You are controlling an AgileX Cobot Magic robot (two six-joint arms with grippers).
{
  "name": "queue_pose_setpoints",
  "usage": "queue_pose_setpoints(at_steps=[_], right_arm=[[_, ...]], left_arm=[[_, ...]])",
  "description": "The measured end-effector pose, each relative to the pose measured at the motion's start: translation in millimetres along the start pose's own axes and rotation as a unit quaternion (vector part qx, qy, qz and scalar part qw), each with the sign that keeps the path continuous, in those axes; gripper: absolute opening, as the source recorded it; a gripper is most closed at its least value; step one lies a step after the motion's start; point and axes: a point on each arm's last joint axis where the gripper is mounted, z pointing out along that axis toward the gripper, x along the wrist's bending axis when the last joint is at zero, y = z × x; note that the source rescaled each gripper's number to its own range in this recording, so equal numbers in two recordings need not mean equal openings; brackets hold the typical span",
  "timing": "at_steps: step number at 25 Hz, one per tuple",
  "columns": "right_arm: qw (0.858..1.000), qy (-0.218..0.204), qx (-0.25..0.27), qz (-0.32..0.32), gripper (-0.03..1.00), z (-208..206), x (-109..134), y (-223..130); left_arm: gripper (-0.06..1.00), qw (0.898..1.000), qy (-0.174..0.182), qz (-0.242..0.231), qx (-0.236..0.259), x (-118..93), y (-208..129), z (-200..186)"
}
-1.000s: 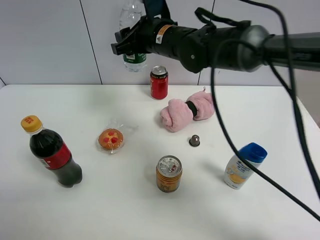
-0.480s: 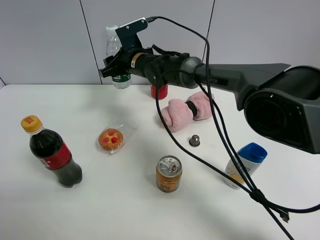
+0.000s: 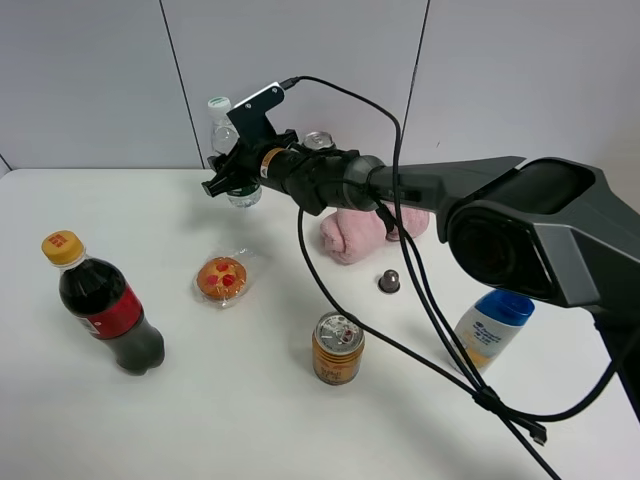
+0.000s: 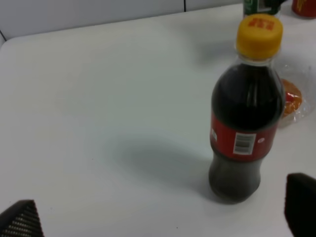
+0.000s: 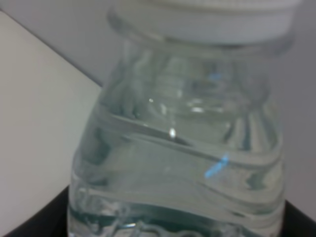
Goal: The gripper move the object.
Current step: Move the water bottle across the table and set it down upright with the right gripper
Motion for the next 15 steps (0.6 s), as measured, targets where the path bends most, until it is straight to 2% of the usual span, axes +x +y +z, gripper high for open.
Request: queue_pose_setpoints(at_steps=[8,15], right_arm=[[1.0,0.008,0.01,0.016,0.03,9.8,6.6,-32.4],[1.0,0.009,0.003,0.017,0.03,11.3,7.5,-35.9]], left_arm=[[1.0,1.0,0.0,0.0,0.0,0.0,0.0,0.0],[1.0,1.0,0.0,0.0,0.0,0.0,0.0,0.0]])
